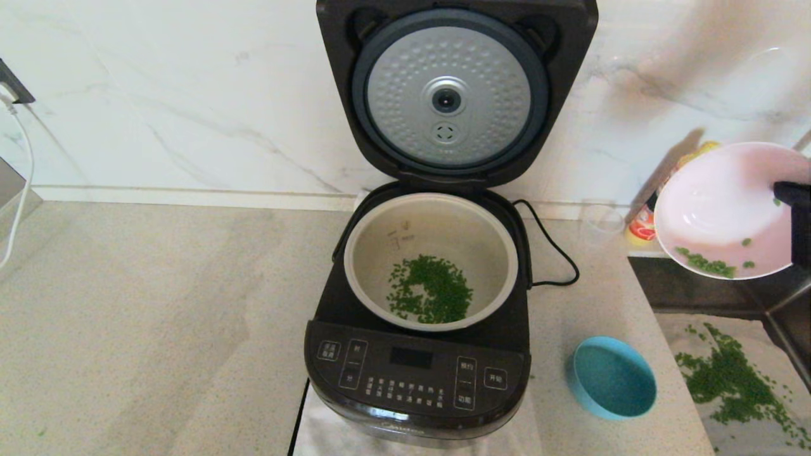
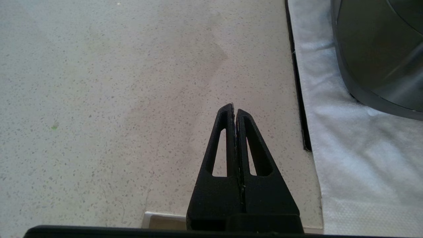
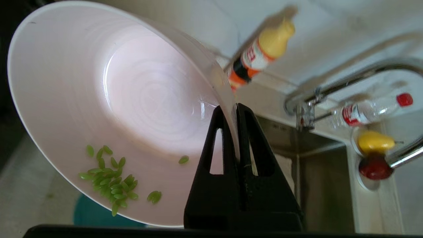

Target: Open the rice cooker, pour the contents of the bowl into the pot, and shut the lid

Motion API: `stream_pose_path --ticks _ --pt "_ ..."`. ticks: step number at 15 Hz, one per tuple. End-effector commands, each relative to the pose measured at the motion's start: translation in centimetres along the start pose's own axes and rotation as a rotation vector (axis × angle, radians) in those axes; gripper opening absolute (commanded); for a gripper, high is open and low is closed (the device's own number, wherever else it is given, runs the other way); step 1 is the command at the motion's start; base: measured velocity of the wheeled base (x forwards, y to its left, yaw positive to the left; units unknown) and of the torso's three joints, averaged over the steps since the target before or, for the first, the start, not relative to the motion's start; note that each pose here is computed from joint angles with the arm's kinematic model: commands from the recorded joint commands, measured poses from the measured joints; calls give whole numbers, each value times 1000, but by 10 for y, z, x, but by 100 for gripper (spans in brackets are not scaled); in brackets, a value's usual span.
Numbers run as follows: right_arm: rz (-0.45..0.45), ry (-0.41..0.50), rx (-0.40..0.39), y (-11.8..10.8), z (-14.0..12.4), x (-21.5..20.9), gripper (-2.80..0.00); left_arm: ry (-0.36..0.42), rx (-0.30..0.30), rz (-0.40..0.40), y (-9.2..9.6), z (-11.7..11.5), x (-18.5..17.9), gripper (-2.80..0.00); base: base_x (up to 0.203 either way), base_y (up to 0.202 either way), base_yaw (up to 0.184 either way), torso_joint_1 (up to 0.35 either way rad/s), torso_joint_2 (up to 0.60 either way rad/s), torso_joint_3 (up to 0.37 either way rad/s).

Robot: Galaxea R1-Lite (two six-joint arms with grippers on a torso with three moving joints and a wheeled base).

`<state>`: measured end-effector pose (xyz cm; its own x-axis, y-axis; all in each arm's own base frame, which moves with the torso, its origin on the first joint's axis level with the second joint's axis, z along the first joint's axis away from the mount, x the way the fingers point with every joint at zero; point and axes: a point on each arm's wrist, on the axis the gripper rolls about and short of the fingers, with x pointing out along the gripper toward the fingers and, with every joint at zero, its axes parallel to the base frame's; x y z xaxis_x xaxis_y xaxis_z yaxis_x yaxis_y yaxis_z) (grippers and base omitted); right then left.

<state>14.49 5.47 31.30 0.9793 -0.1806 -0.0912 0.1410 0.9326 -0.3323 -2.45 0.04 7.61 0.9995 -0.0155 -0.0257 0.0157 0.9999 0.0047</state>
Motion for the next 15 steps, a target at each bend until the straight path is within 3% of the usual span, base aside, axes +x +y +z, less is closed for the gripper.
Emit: stream_pose_path --ticks 1,6,10,15 --pt "-14 48 -29 3 -11 6 -280 2 0 0 0 0 0 -280 0 0 0 0 0 0" --pt "-61 178 -30 -1 -49 17 -280 2 0 0 0 0 0 -280 0 0 0 0 0 0" --pt "-95 279 53 -6 -75 30 -280 2 0 0 0 0 0 -280 0 0 0 0 0 0" --pt "-134 406 193 -29 -104 54 -280 2 0 0 0 0 0 -280 0 0 0 0 0 0"
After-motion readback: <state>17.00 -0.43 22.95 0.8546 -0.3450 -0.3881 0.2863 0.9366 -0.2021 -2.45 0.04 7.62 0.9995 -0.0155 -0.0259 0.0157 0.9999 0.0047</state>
